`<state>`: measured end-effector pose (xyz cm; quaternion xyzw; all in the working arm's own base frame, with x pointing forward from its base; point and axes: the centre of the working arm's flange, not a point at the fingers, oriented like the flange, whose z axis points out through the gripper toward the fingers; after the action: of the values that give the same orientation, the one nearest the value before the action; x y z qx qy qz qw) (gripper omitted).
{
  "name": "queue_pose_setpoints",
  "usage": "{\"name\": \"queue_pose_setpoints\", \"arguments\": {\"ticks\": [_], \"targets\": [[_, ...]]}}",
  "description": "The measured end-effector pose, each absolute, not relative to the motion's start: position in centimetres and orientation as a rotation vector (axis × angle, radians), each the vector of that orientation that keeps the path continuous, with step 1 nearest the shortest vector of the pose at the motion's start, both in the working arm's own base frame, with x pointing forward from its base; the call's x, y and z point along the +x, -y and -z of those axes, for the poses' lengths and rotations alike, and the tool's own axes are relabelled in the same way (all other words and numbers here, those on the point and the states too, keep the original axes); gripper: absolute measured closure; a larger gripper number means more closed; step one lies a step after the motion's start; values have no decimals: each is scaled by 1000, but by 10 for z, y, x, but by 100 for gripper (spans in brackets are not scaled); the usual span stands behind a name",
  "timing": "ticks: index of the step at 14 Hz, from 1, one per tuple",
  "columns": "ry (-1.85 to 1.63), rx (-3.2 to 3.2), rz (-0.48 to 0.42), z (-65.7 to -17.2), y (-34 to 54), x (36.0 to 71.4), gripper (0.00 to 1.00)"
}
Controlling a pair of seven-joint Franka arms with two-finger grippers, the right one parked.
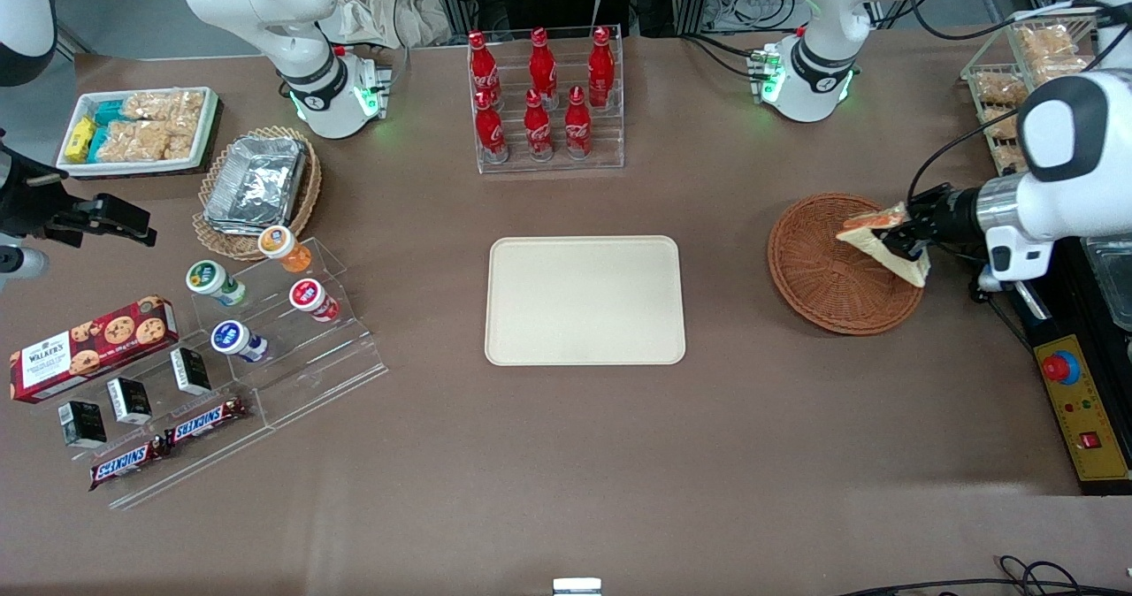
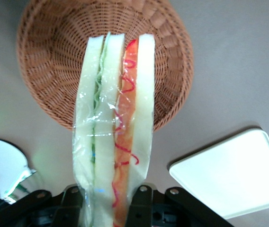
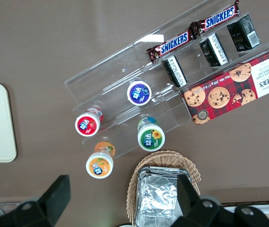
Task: Place sandwich from basket to tray
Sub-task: 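Lift the sandwich up out of the basket with the left gripper, then carry the sandwich over to the cream tray and lower it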
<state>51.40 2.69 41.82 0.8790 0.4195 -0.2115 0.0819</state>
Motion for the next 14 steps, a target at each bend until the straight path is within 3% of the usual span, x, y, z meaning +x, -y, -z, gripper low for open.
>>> {"name": "queue_pose_setpoints", "arguments": {"ticks": [6,14], "targets": [[-1050,2733,542,-501,29,536,74],[-692,2846,551,-498,169,535,74]]}}
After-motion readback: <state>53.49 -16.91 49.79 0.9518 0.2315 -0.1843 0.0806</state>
